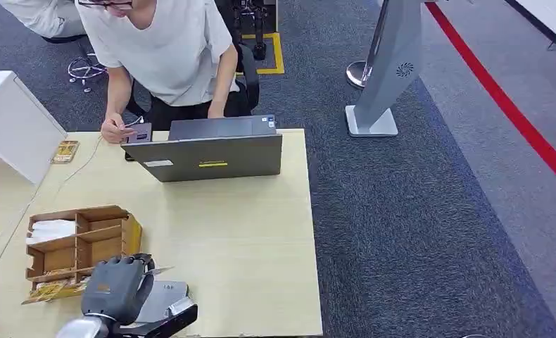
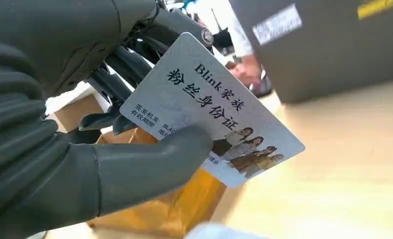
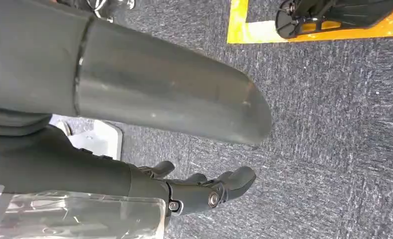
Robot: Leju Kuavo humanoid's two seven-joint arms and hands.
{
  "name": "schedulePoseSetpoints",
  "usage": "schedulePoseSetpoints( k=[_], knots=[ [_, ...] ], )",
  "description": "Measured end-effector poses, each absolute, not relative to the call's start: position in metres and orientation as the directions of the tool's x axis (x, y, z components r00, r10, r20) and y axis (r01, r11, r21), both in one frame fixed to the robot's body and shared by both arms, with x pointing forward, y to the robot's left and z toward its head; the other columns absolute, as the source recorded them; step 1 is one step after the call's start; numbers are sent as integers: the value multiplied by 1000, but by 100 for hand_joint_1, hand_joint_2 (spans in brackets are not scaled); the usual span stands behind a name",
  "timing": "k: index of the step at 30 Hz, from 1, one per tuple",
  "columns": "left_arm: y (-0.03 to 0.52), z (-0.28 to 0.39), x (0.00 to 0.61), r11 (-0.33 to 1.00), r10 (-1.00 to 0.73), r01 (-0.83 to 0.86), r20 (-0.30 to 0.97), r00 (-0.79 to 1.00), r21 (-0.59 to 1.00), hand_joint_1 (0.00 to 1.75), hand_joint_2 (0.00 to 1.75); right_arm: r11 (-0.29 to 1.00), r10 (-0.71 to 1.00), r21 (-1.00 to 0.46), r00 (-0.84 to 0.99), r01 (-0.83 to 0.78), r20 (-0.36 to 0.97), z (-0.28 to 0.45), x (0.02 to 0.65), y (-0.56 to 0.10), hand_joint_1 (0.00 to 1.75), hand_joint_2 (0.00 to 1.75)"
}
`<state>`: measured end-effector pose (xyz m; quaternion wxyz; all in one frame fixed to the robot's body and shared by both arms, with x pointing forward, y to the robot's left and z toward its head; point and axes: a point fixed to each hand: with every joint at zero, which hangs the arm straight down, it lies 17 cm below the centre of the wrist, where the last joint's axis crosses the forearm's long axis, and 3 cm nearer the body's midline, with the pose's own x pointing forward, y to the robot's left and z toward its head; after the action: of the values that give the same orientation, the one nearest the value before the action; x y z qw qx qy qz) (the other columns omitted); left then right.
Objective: Pass the card to the sensor for recognition and then transmit it.
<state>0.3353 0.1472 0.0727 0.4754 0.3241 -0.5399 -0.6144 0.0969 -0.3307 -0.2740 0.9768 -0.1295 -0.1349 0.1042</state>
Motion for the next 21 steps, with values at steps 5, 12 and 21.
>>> schedulePoseSetpoints(
  k=[5,12,21],
  knots=[
    [151,54,329,10,-942,298,109,-319,955,175,175,944,243,-282,941,-174,236,-274,97,-331,0,0],
    [153,34,322,-15,-944,368,108,-311,930,175,175,939,264,-285,936,-194,233,-274,98,-330,0,0],
    [154,29,322,-27,-945,388,103,-309,921,175,175,936,274,-286,933,-204,234,-274,100,-329,0,0]
  ],
)
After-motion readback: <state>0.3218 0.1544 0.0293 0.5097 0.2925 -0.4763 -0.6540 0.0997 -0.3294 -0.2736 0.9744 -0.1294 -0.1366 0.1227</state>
